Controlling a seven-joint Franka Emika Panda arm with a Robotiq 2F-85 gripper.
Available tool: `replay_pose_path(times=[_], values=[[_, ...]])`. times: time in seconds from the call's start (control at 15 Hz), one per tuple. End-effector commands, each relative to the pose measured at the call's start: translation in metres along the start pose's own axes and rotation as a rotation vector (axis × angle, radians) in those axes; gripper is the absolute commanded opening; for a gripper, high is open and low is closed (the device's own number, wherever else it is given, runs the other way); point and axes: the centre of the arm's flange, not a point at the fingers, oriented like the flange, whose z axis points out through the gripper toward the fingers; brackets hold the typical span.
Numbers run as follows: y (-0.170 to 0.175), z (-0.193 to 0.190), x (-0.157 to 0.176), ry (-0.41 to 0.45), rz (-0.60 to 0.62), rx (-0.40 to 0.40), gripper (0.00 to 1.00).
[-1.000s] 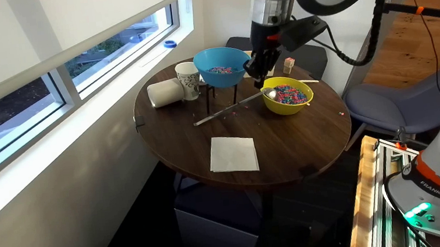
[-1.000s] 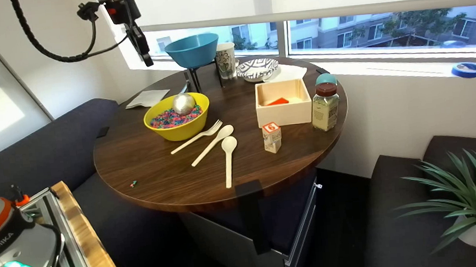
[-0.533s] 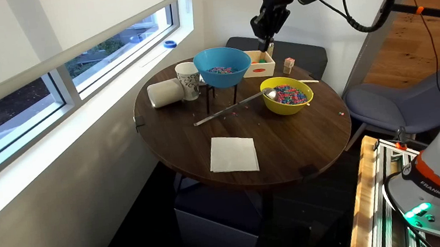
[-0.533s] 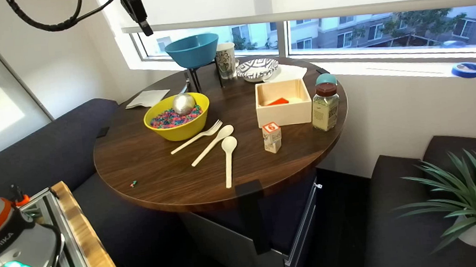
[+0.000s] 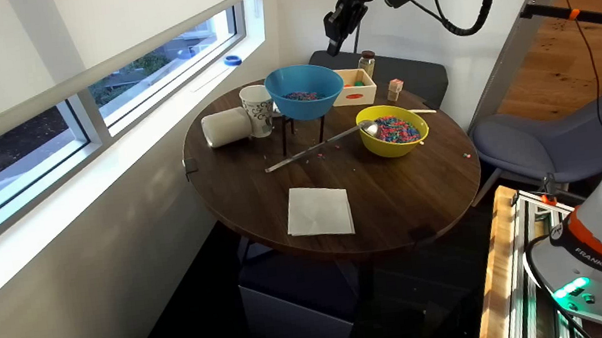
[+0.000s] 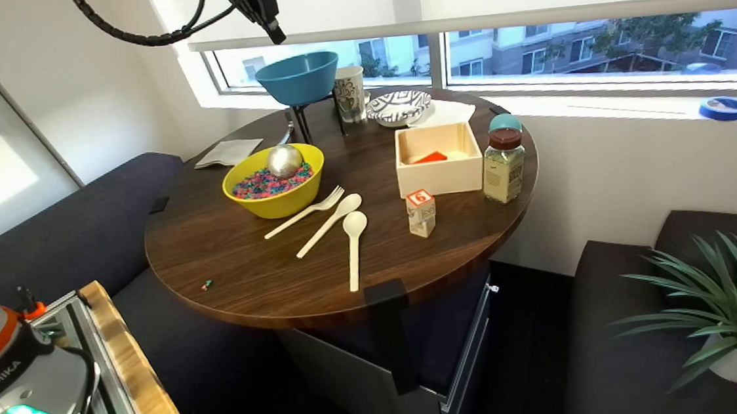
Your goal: Put the silver serving spoon in the blue bowl
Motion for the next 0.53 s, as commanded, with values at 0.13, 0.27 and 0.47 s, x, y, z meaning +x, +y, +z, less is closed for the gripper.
replay_pose_path(times=[0.13, 0.27, 0.47], values=[[-0.010, 0.023, 0.029, -0.017, -0.120, 0.032, 0.35], [-0.012, 0.017, 0.030, -0.007, -0.143, 0.018, 0.49], [-0.017, -0.008, 0.023, -0.003, -0.193, 0.060, 0.73]])
